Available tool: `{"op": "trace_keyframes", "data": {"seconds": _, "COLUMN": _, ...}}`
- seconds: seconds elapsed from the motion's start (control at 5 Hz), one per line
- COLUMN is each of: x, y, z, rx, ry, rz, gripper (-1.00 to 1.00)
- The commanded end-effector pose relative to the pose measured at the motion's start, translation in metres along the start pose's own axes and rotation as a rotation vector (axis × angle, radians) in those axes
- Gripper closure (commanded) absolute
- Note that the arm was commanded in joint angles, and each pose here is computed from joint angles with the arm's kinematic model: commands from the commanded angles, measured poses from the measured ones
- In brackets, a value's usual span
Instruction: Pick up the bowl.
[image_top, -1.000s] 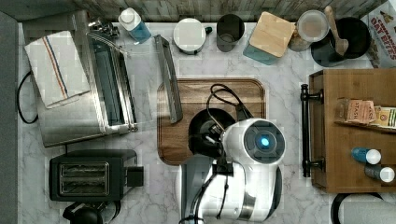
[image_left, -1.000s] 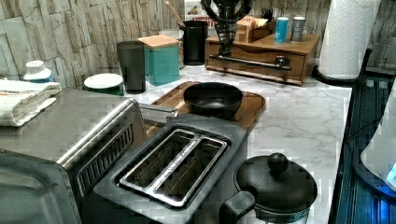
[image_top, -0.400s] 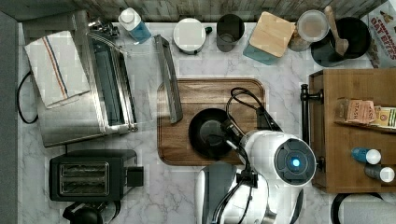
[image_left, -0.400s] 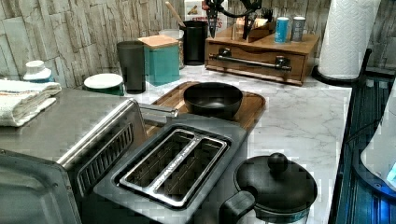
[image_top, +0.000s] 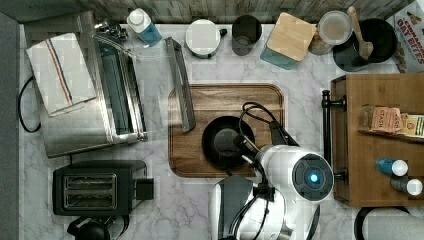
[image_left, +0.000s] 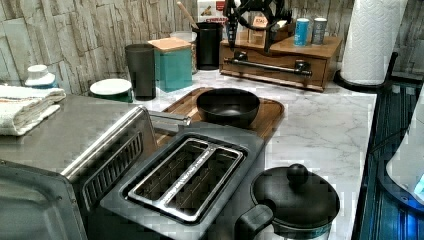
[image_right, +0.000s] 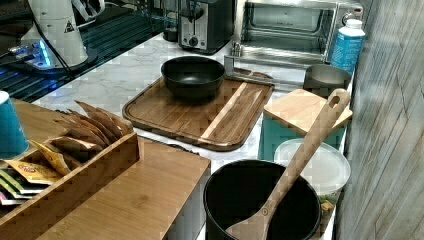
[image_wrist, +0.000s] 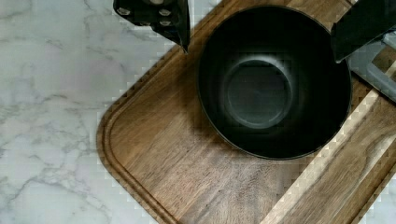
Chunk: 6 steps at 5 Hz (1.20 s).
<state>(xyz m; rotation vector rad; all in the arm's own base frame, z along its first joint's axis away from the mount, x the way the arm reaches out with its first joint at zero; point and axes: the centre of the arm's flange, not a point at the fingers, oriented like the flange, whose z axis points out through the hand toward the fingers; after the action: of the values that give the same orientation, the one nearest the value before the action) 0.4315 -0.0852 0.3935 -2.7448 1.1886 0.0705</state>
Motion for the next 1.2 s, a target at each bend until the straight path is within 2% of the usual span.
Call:
{"op": "trace_keyframes", "data": {"seconds": 0.2, "x": -0.020, "y": 0.043, "z": 0.048, "rx": -0.011, "ry": -0.031, "rz": 0.131, "gripper": -1.00}}
{"op": "trace_keyframes", "data": {"seconds": 0.4, "x": -0.025, "y": 0.044, "z": 0.061, "rx": -0.039, "ry": -0.057, "rz": 0.147, "gripper": -1.00}}
{"op": "trace_keyframes", "data": {"seconds": 0.8, "x": -0.033, "y": 0.041, "z": 0.091, "rx": -0.020, "ry": -0.031, "rz": 0.200, "gripper": -1.00}}
{"op": "trace_keyframes", "data": {"seconds": 1.2, "x": -0.029, "y": 0.036, "z": 0.118, "rx": -0.041, "ry": -0.029, "rz": 0.248, "gripper": -1.00}}
